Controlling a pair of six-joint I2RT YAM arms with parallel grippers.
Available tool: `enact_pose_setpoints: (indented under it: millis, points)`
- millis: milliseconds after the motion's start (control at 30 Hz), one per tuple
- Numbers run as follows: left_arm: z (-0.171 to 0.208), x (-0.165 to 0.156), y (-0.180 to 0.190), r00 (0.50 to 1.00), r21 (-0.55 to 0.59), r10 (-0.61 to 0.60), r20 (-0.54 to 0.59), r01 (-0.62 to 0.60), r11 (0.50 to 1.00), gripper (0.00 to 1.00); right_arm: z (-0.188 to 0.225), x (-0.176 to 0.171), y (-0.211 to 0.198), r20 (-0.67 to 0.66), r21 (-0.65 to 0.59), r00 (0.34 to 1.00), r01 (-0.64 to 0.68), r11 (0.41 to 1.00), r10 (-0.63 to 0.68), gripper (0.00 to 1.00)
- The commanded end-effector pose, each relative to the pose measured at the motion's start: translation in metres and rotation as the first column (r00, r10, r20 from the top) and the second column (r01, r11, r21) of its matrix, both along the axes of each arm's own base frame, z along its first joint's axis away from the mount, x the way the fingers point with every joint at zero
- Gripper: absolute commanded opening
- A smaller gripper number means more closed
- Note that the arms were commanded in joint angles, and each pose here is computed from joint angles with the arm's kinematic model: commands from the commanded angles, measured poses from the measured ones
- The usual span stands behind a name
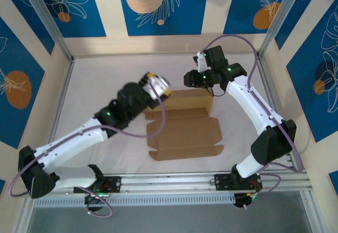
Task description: Fold the paper box
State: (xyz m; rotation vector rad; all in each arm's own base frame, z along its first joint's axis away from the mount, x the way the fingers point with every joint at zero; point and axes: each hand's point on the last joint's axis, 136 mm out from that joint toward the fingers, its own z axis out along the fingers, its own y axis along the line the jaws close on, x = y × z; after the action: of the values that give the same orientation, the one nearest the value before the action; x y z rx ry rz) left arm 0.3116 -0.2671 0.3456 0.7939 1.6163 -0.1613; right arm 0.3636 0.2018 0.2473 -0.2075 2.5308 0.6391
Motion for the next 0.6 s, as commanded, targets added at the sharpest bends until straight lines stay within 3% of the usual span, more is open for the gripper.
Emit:
enact_pose_setpoints:
  millis: [0, 100, 233, 400, 567]
  points:
    - [-0.058, -0.008, 0.026, 0.835, -0.156, 0.069, -0.546, -0.182, 0.971, 0.62, -0.01, -0.004, -0.019, 0.002, -0.15, 1.0, 0.018, 0.988, -0.018, 0.46]
    - [-0.069, -0.008, 0.033, 0.745, -0.192, 0.052, -0.666, -0.238, 0.952, 0.63, -0.015, -0.003, -0.038, 0.025, -0.182, 0.997, 0.072, 0.981, -0.069, 0.51]
    - [-0.07, 0.002, 0.046, 0.691, -0.249, 0.047, -0.721, -0.322, 0.913, 0.65, -0.029, -0.001, -0.076, 0.057, -0.288, 0.984, 0.181, 0.94, -0.172, 0.55]
    - [-0.088, 0.011, 0.053, 0.635, -0.229, 0.057, -0.771, -0.359, 0.905, 0.65, -0.046, -0.003, -0.101, 0.046, -0.232, 0.968, 0.25, 0.94, -0.246, 0.56]
    - [-0.104, 0.011, 0.051, 0.602, -0.233, 0.037, -0.798, -0.364, 0.902, 0.65, -0.061, -0.006, -0.095, -0.027, -0.107, 0.972, 0.23, 0.967, -0.234, 0.59]
